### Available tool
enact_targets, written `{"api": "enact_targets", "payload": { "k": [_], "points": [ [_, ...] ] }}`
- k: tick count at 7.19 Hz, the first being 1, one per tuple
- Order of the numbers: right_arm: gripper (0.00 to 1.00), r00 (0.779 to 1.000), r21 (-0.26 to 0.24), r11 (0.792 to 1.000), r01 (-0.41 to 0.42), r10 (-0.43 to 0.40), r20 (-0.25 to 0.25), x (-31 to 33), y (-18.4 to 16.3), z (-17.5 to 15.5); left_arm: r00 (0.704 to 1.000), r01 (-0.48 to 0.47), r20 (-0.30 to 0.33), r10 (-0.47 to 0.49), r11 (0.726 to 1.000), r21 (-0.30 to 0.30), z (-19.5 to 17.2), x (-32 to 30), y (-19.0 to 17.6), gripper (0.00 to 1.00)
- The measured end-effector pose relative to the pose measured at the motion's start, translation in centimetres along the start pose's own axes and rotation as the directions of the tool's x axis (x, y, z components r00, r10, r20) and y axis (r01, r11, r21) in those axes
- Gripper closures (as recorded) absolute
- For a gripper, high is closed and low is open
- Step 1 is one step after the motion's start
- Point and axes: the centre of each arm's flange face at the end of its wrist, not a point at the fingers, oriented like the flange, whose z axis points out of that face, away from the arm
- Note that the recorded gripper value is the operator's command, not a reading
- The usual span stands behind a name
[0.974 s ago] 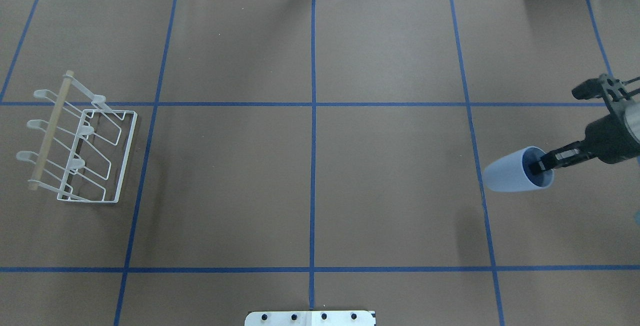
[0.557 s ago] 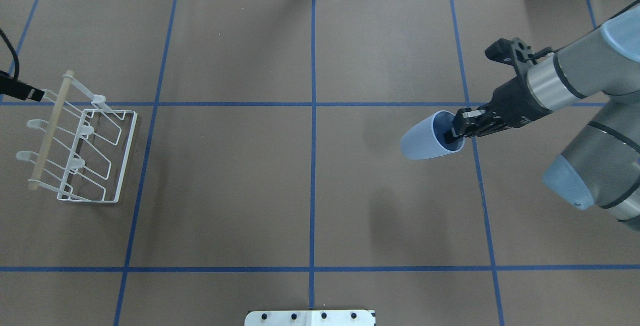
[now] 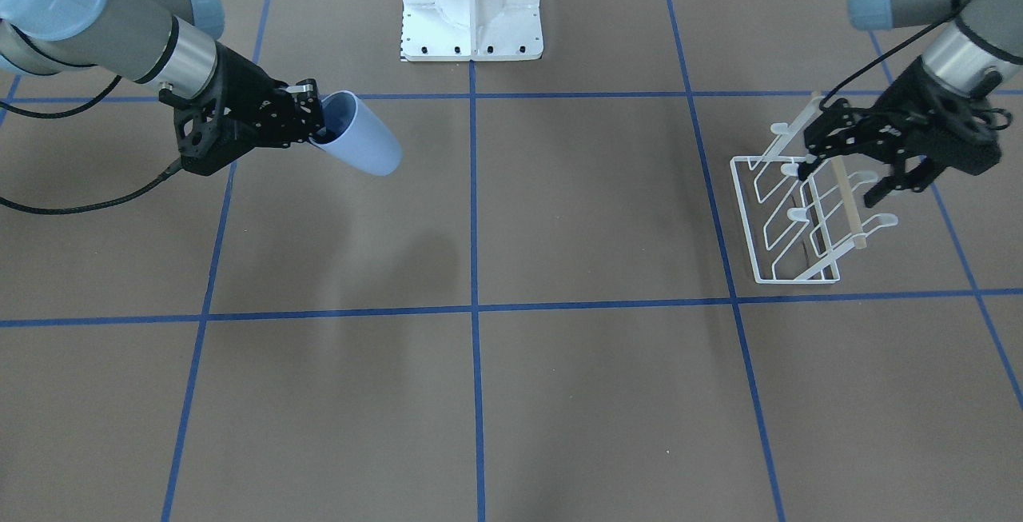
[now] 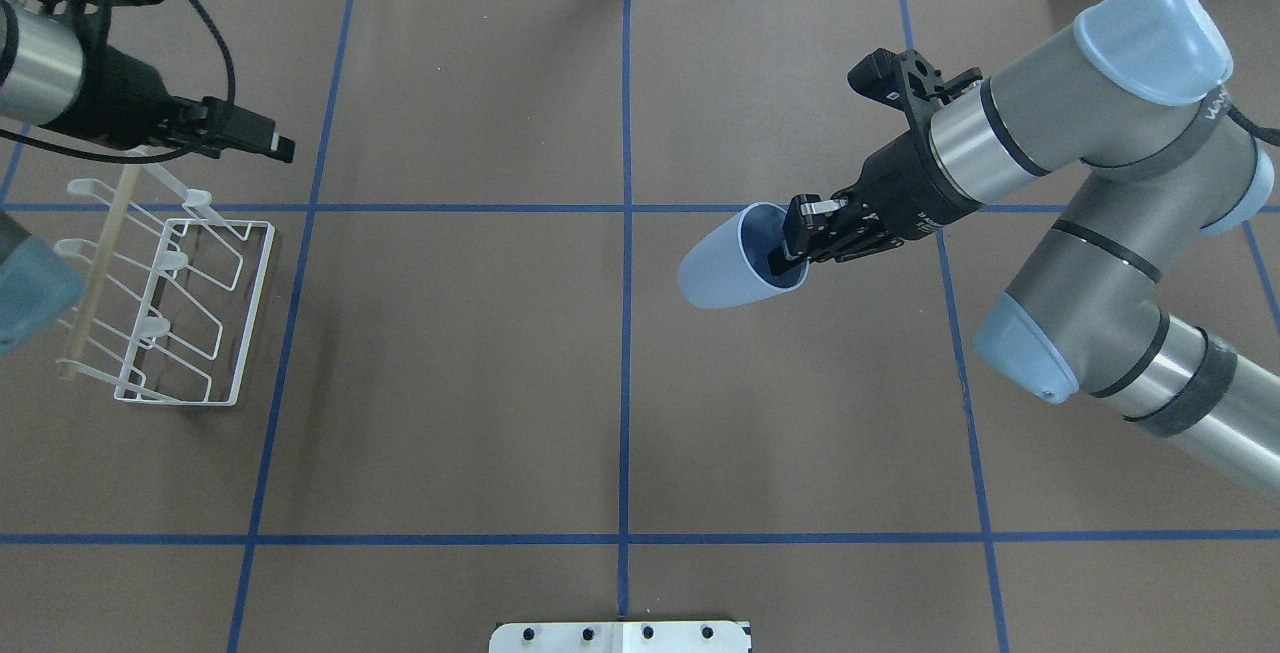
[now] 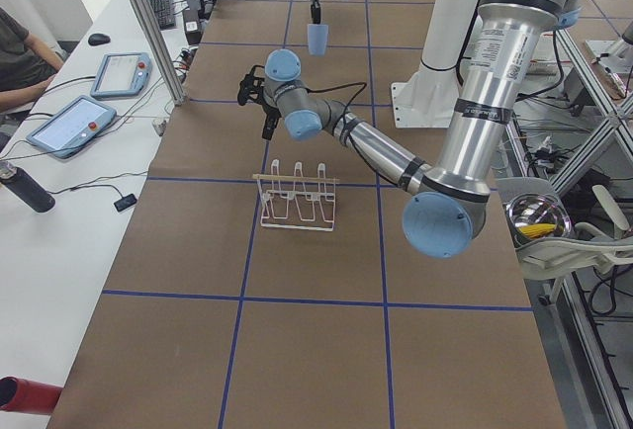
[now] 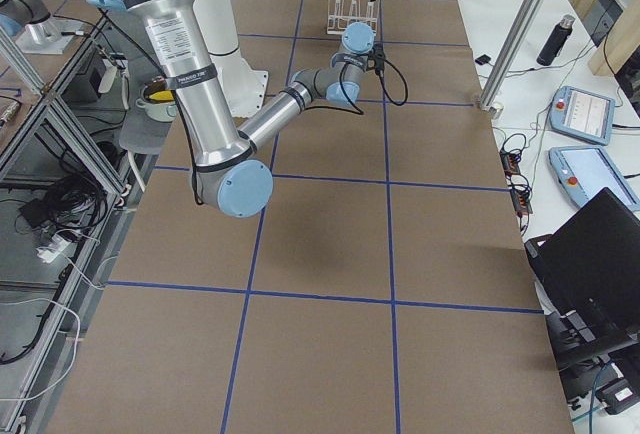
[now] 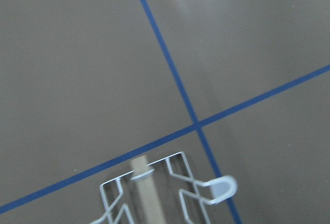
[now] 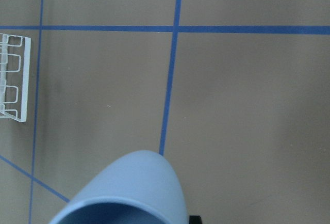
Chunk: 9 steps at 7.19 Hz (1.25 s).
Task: Hang cup on cup holder
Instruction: 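Carry the cup toward the center with the right gripper while the left gripper approaches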
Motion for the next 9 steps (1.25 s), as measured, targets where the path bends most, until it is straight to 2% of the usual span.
{"api": "enact_targets", "payload": {
  "k": [2,3,4,5,6,7,9],
  "points": [
    [1.0,0.996,0.076,0.997,-0.004,-0.003,0.094,-1.3,0.4,0.0,0.991,0.092,-0.102,-0.089,0.996,0.018,0.8,5.0,-0.4,0.02],
    [1.0,0.987,0.113,0.993,-0.046,0.027,0.159,-1.3,0.6,0.3,0.979,0.135,-0.155,-0.13,0.991,0.022,0.7,6.9,-0.5,0.02],
    [1.0,0.969,0.132,0.985,-0.112,0.079,0.236,-0.7,0.6,0.8,0.959,0.188,-0.217,-0.181,0.982,0.014,0.9,8.8,-0.1,0.02],
    [1.0,0.942,0.129,0.977,-0.172,0.125,0.311,0.3,0.6,1.5,0.926,0.25,-0.292,-0.238,0.968,0.004,1.3,10.6,0.7,0.03],
    [1.0,0.911,0.111,0.968,-0.227,0.17,0.375,0.7,0.5,2.1,0.878,0.312,-0.38,-0.289,0.95,-0.002,1.9,12.1,1.7,0.03],
    [1.0,0.875,0.08,0.954,-0.288,0.228,0.427,0.1,0.4,2.6,0.811,0.373,-0.476,-0.34,0.928,-0.028,2.5,13.3,2.5,0.02],
    [1.0,0.799,0.003,0.928,-0.373,0.319,0.51,-1.4,0.8,2.8,0.647,0.458,-0.639,-0.416,0.882,-0.111,3.6,14.2,3.0,0.02]
  ]
}}
